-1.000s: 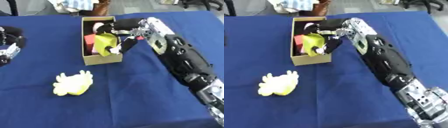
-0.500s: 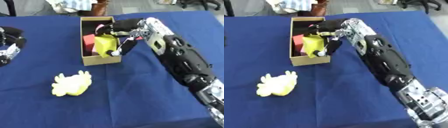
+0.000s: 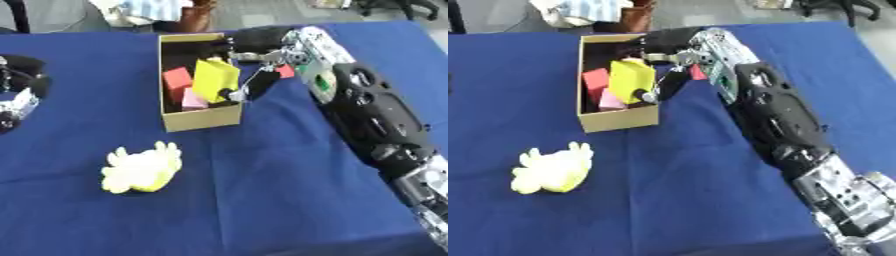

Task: Pick up objects on the table and place them in the box.

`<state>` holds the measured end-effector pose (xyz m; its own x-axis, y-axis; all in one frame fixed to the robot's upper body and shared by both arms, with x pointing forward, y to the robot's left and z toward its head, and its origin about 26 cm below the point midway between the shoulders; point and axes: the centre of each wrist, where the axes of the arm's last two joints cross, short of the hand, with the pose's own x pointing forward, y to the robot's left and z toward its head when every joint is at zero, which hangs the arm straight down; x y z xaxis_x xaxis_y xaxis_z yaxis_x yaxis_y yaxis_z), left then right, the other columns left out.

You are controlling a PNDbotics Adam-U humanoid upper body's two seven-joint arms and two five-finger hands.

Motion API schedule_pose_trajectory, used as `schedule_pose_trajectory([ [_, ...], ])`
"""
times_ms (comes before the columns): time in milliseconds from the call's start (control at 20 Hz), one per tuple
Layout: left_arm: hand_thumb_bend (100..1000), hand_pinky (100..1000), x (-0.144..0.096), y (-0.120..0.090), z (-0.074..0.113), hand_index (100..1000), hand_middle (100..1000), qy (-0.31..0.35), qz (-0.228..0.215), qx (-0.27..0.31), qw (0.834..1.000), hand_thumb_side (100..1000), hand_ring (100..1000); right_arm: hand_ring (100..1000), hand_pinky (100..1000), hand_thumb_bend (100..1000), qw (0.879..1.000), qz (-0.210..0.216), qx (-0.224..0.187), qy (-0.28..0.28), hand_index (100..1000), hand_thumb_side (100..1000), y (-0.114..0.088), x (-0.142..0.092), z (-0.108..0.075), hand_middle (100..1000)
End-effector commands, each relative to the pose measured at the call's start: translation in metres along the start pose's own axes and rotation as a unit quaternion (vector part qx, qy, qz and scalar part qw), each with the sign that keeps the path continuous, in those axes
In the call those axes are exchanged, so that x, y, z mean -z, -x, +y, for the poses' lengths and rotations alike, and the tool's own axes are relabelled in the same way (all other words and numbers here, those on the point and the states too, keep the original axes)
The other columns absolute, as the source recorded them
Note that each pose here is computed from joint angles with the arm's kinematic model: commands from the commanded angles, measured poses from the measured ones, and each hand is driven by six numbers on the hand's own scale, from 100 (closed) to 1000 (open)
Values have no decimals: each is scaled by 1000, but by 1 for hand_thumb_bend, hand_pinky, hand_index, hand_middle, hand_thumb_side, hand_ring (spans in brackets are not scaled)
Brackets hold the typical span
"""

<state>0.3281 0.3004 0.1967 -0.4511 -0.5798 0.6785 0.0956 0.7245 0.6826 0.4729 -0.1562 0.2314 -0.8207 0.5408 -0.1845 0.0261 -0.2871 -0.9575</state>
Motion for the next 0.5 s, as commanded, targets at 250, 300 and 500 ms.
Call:
schedule_pose_trajectory([
  [250, 325, 700, 0, -3, 9, 774, 631, -7, -4, 12, 1000, 611, 625, 1000, 969, 199, 1000, 5, -23, 14, 1000, 558, 3, -10, -22, 1000],
  [300, 325, 700, -1, -3, 9, 774, 631, -8, -4, 12, 1000, 611, 625, 1000, 969, 199, 1000, 6, -23, 15, 1000, 552, 4, -11, -23, 1000],
  [500, 325, 700, -1, -3, 9, 774, 630, -8, -3, 12, 1000, 611, 625, 1000, 965, 200, 999, 21, -21, 28, 1000, 520, 11, -21, -29, 1000],
])
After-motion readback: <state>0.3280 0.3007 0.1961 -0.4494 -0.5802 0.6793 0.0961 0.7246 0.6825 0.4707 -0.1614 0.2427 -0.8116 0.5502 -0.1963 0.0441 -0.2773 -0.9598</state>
